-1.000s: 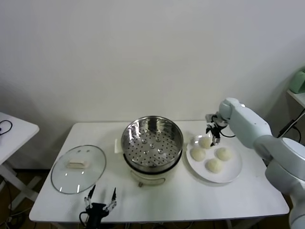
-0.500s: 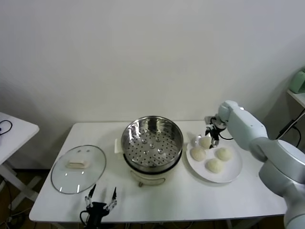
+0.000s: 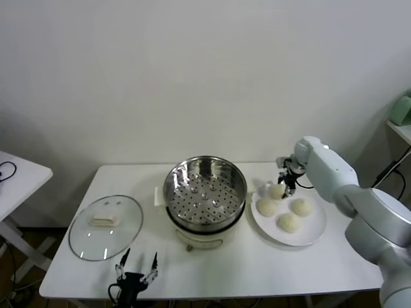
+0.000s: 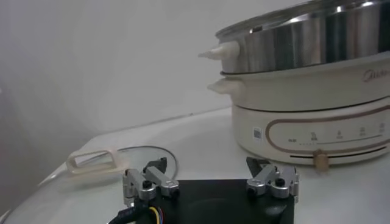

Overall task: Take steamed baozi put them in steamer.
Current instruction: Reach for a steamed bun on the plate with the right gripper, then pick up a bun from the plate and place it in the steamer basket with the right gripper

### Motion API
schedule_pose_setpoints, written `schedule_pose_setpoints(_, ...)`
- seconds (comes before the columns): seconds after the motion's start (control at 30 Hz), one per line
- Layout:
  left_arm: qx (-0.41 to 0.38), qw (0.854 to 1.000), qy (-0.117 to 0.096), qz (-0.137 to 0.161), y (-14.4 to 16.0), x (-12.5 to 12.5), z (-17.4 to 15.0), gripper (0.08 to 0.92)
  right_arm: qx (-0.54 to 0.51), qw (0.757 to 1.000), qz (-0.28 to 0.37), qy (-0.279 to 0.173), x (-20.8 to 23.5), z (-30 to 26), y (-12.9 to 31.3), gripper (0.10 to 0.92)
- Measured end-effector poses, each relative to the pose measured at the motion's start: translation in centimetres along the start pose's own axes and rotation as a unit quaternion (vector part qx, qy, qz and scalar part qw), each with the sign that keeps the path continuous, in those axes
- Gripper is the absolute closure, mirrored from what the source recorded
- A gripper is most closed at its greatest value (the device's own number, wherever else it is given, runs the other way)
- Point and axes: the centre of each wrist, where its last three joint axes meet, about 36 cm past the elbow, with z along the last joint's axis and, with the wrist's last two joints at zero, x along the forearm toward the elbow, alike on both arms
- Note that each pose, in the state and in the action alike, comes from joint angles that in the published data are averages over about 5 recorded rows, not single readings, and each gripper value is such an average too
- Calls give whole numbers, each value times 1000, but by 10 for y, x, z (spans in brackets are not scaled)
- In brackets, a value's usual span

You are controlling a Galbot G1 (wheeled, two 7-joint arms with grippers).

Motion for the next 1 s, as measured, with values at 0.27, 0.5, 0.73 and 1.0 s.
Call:
schedule_pose_setpoints(0.27,-3,1000,1,-2,2,4,0,177,40,999,23,1,43,-1,-15,419)
schedule_pose_setpoints(0.5,-3,1000,-1,-7,3,4,-3,177,106,992,59,-26,126,-24,-36,420)
schedule_pose_setpoints(0.73,-3,1000,-2,-8,0,4,-3,177,204,973,82,-78,208,-80,-44,429)
schedule_pose_setpoints(1.0,-4,1000,-3,-9,-2,3,-1,177,372,920,72,-104,260,-162,-31,428)
